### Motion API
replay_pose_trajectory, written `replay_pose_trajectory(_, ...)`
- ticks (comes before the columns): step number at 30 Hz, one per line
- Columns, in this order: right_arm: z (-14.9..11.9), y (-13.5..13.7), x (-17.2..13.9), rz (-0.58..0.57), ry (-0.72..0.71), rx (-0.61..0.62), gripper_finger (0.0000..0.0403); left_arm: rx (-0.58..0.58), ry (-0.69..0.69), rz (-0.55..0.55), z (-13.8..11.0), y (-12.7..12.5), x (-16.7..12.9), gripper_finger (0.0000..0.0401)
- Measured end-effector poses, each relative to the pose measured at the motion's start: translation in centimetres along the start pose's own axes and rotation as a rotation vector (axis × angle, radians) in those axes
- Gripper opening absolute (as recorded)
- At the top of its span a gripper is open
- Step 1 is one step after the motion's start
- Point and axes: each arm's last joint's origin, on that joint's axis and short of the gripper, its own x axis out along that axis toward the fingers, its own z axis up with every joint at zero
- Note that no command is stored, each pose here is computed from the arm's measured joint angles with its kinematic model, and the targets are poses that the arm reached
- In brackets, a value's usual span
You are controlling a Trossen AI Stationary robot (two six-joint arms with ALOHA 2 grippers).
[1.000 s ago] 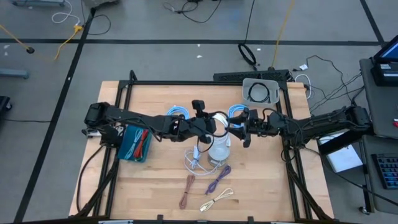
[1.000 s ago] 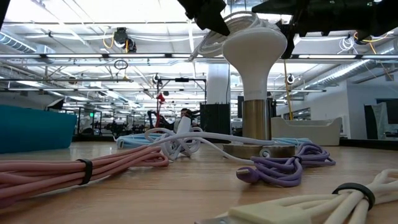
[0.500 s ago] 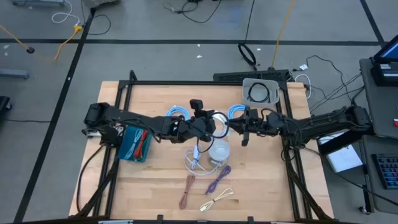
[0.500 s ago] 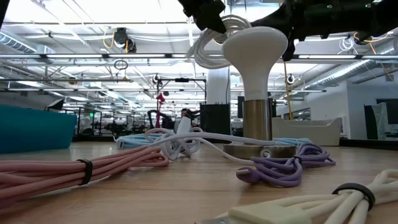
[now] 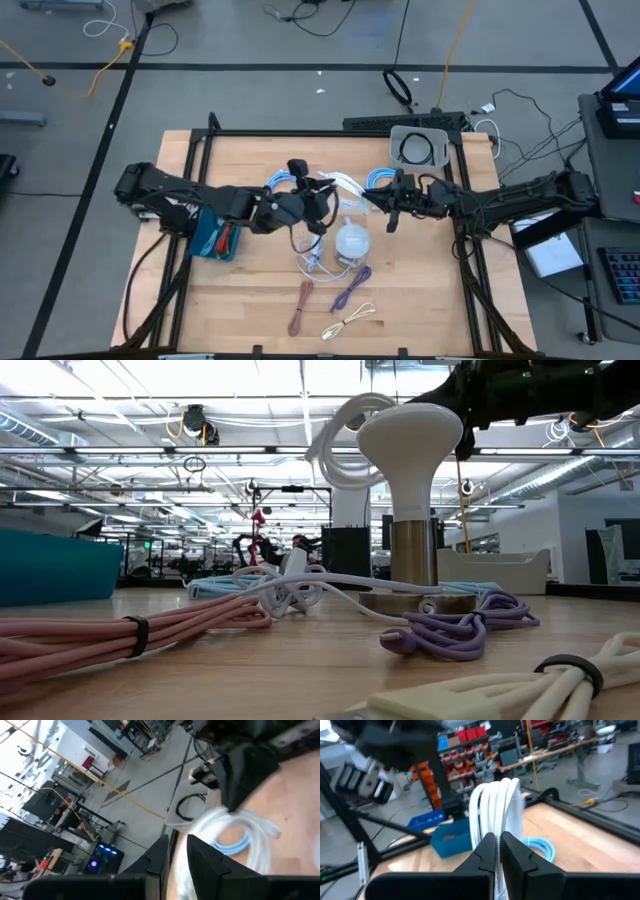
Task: Pick & Place USB Port
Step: Put the white HDMI cable into the gray bin
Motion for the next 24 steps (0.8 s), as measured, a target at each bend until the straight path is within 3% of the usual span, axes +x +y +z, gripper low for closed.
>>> replay_pose_trajectory(5, 0.1, -0.9, -0.2, -0.105, 0.012, -0.024, 0.0003, -0.014, 0.063, 0.027, -0.4, 0.7, -2.9, 0.0071)
replay_pose_trajectory(10, 0.5, -3.3, -2.0, -0.449, 0.041, -0.041, 0.0003, -0.030, 0.180, 0.020, -2.1, 0.3, -5.5, 0.0071)
replay_pose_trajectory(15, 2.9, -4.5, -4.9, -0.749, -0.051, -0.130, 0.0003, -0.020, 0.235, 0.086, -4.5, -1.9, -7.1, 0.0071)
replay_pose_trajectory(20, 6.0, -4.4, -7.8, -0.792, -0.104, -0.178, 0.0003, -0.072, 0.249, 0.081, -7.8, -4.6, -8.1, 0.0071)
replay_pose_trajectory(24, 7.1, -4.4, -9.9, -0.761, 0.007, -0.218, 0.0003, -0.121, 0.257, 0.082, -10.9, -6.8, -8.6, 0.0072)
